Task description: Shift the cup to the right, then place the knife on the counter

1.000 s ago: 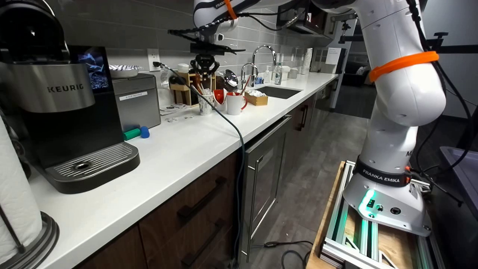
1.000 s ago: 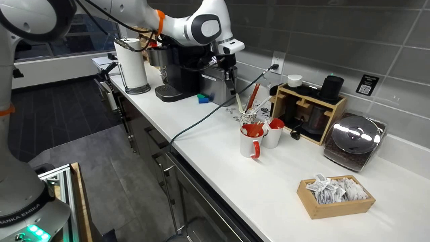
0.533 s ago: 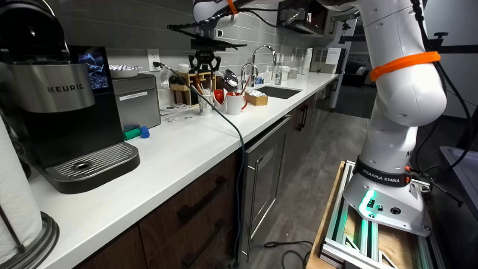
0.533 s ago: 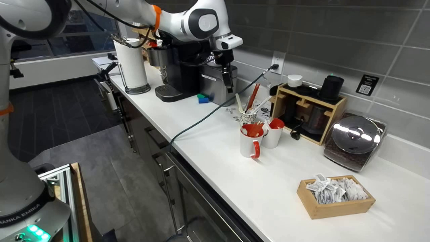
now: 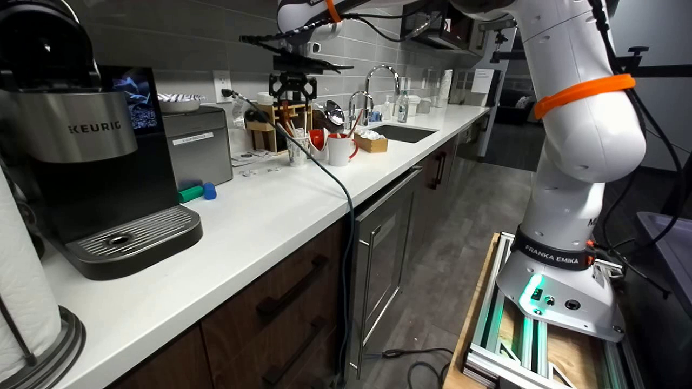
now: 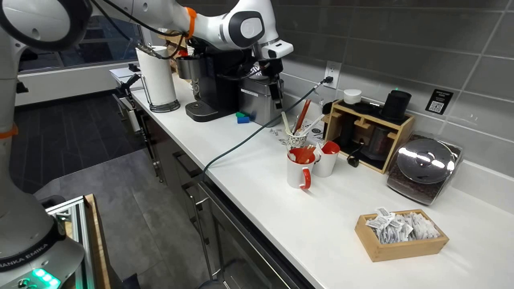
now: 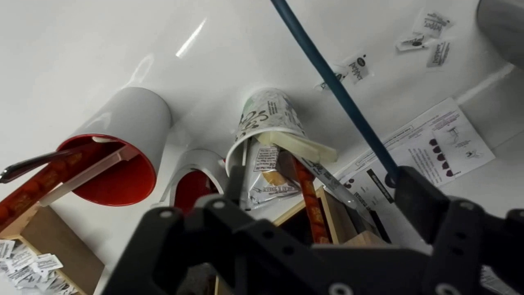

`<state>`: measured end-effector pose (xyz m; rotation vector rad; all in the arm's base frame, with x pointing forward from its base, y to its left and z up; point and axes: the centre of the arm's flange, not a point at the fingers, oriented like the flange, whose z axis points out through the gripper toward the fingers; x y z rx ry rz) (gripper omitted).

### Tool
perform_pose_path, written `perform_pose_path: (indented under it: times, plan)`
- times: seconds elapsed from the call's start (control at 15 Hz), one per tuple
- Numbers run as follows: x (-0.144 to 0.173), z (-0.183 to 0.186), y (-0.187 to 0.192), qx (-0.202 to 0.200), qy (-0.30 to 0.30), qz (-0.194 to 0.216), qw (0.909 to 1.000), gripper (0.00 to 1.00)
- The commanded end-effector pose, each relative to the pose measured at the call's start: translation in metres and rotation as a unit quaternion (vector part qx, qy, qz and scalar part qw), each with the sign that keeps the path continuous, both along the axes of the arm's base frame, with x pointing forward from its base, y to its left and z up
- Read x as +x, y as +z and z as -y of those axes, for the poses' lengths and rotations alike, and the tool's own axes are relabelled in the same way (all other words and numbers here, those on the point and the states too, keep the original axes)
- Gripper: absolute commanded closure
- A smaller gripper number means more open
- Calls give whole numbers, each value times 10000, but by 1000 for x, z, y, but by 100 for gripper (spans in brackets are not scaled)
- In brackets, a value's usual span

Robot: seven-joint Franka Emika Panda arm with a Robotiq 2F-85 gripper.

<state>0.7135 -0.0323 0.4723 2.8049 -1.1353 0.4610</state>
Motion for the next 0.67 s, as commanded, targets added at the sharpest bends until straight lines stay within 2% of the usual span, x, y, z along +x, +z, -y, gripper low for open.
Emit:
perform_pose_path:
  times: [0.0, 0.4, 0.47, 0.6]
  plan:
    - [26, 4, -7, 114, -23, 63, 9999, 0]
    - [33, 4, -29, 359, -146, -318, 9987, 0]
    - [33, 4, -32, 387, -166, -382, 9984, 4]
    - [33, 5, -36, 435, -215, -488, 9976, 27]
